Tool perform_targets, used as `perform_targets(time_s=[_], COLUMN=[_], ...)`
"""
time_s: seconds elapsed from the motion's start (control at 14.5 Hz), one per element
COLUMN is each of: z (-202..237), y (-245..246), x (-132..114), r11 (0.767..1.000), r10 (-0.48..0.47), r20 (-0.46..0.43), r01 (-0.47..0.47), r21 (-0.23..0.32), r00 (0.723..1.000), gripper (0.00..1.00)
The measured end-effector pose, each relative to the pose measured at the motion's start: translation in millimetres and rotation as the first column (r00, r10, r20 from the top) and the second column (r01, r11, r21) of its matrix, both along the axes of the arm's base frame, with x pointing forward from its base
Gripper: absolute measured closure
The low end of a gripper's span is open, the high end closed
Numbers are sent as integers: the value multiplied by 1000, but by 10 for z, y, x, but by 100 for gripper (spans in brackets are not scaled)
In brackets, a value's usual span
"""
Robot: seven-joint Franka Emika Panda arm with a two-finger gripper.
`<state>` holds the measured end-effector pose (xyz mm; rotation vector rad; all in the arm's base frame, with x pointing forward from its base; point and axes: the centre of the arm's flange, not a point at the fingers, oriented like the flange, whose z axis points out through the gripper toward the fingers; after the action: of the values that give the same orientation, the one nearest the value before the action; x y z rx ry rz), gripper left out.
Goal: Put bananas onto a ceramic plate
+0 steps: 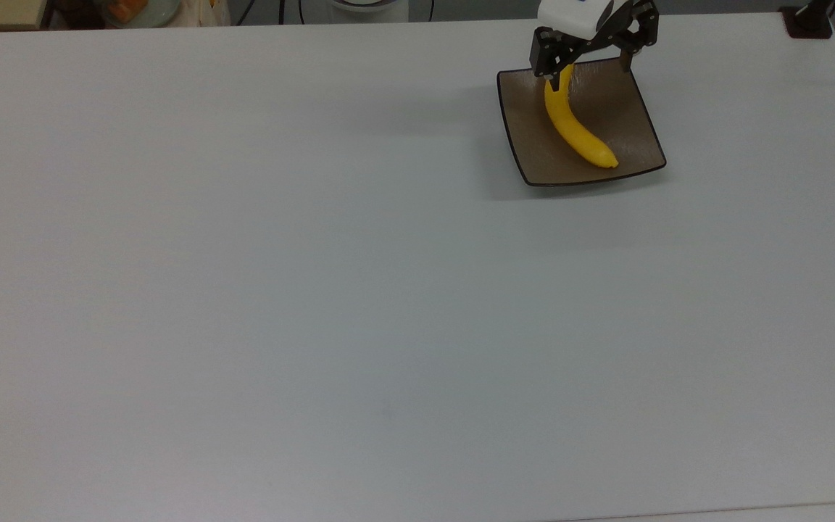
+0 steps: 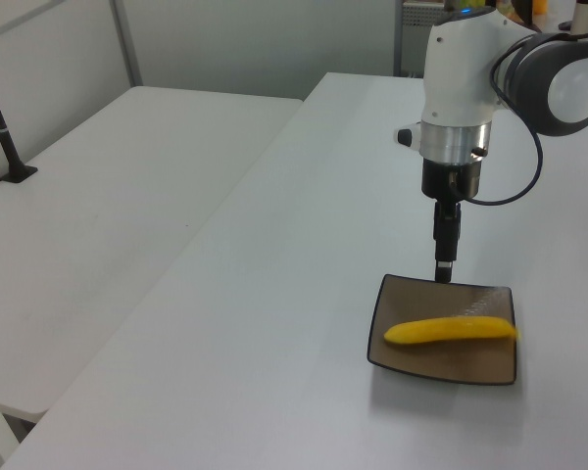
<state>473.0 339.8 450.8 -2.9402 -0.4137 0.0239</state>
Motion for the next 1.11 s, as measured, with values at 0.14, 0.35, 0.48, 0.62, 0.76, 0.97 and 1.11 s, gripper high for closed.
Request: perform_targets(time_s=[0.14, 0.35, 0.48, 0.62, 0.76, 0.97, 1.11], z=[17, 8, -16, 0, 122, 333, 456], y=[-36, -210, -398, -696, -1185, -1823, -2218], x=[18, 79, 134, 248, 447, 700, 837], r11=[1000, 996, 986, 975, 969, 975, 982], r10=[-3, 30, 79, 104, 108, 28, -42], r20=[6, 19, 11, -8, -45, -40, -23], r01=[3, -28, -77, -103, -116, -36, 37], r21=[-5, -80, -149, -198, -219, -218, -187], r00=[1000, 999, 997, 995, 993, 999, 999], gripper=[0, 0, 0, 0, 0, 0, 0])
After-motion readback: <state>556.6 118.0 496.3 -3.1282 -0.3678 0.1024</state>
